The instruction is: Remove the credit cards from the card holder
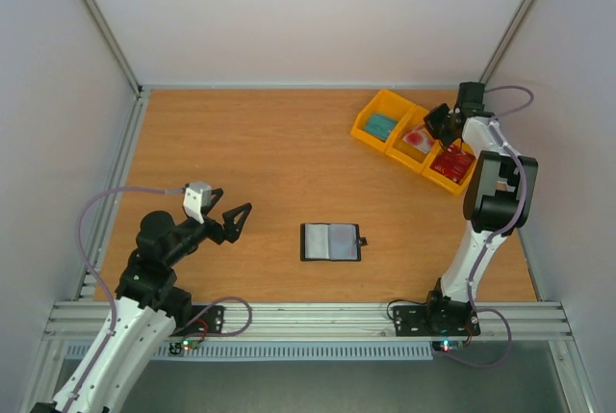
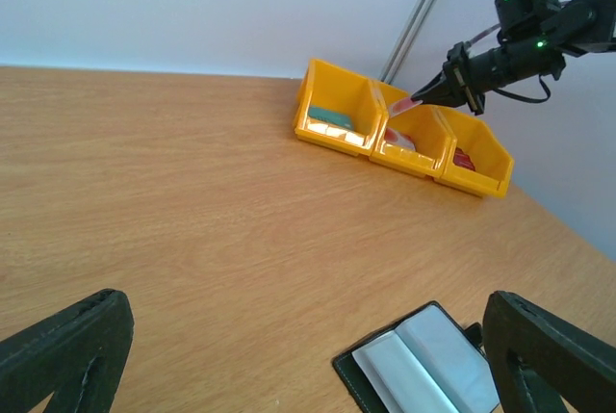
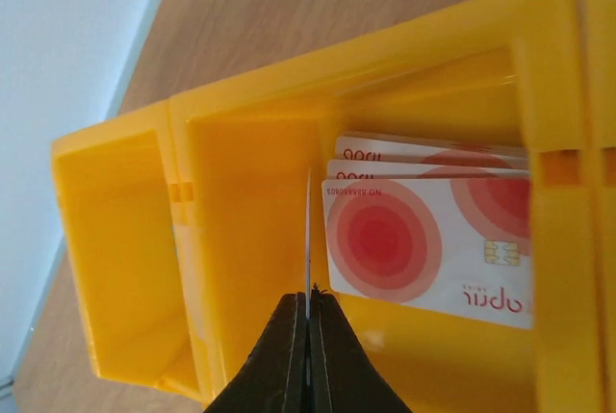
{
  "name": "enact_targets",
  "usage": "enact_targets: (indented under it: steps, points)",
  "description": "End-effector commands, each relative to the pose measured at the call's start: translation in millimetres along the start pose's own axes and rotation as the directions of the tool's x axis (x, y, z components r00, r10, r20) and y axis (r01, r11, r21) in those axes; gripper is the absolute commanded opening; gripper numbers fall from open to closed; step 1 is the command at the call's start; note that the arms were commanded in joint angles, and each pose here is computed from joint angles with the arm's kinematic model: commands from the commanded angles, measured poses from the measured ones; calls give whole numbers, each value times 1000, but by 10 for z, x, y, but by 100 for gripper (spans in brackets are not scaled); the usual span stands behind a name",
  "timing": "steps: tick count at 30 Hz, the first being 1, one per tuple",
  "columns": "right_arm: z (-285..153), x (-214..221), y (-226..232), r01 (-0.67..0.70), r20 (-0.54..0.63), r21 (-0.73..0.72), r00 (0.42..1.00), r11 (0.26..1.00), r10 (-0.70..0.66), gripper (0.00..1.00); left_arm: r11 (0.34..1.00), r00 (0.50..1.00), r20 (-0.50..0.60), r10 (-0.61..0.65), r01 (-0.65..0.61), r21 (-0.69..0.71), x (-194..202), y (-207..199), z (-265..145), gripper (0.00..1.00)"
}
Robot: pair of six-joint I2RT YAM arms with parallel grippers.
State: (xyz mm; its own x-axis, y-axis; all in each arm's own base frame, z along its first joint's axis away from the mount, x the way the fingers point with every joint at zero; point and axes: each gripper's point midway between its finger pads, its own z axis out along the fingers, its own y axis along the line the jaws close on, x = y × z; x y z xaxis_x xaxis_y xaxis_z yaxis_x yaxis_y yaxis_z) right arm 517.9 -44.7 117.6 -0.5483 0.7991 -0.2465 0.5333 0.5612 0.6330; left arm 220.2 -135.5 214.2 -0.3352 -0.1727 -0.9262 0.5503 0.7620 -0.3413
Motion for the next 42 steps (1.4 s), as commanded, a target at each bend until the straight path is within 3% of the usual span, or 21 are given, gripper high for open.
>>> enact_targets:
  steps: [1,20,22,28,32,38,42]
  points:
    - [105,42,59,42,-21,20,999,999,-42,1,1000,998,60,23,-24,5,-114,-10,-6,99]
    - [81,17,-38,71,-9,96,997,993,-70,7,1000,997,67,26,-27,11,-120,-20,-11,99]
    - [60,5,-49,75,0,105,997,992,-75,13,1000,998,65,25,-26,11,-117,-19,-8,99]
    - [-45,-61,-75,94,34,147,994,985,-100,44,1000,998,65,22,-23,17,-119,-28,-6,99]
    - [-208,-192,25,145,80,171,984,975,-161,49,1000,998,66,22,-23,18,-121,-31,-7,99]
    - [-475,-310,351,290,132,212,938,933,-321,51,1000,998,65,22,-23,20,-115,-33,-5,99]
    - [-767,-98,836,522,136,280,809,806,-571,52,1000,998,63,22,-23,20,-109,-31,-3,99]
